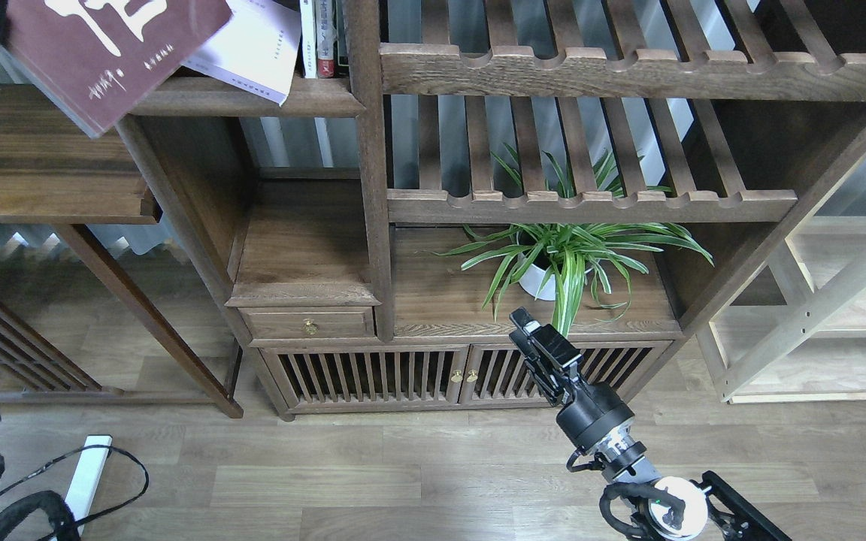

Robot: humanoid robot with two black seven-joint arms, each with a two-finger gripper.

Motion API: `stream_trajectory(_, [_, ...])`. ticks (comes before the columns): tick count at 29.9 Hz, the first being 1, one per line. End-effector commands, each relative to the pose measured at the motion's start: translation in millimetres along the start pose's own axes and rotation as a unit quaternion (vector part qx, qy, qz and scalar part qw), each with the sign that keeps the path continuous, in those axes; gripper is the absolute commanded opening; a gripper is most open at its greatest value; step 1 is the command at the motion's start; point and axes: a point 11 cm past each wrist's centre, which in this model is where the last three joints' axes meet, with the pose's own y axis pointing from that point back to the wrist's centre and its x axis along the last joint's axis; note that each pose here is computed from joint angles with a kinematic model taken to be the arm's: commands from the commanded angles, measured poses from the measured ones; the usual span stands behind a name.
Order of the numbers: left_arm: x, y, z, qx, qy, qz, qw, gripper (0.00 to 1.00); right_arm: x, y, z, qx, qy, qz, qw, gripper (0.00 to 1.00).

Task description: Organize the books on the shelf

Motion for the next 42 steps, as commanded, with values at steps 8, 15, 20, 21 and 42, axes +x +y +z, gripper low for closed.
stream_trajectory(8, [-17, -34, -7, 0.045, -0.085, -0.009, 0.995, 0.00, -4, -5, 4, 0.000, -0.007, -0.007, 1.000, 0.59])
stream_trajectory(15, [-32, -59, -30, 0.101, -0.147, -0.023, 0.984, 0.00, -9, -8, 7, 0.000, -0.010, -0.017, 1.000, 0.59])
stream_trajectory(20, [-51, -72, -56, 0.139, -0.155, -0.059, 0.976, 0.00, -12, -9, 5, 0.000, -0.008, -0.021, 1.000, 0.59])
stream_trajectory(21, [-55, -74, -61, 0.146, -0.156, -0.066, 0.975, 0.00, -12, -9, 5, 0.001, -0.008, -0.022, 1.000, 0.59])
stream_trajectory(42, [-44, -63, -7, 0.103, -0.175, -0.068, 0.977, 0.00, -10, -6, 15, -0.013, -0.010, -0.018, 1.000, 0.59])
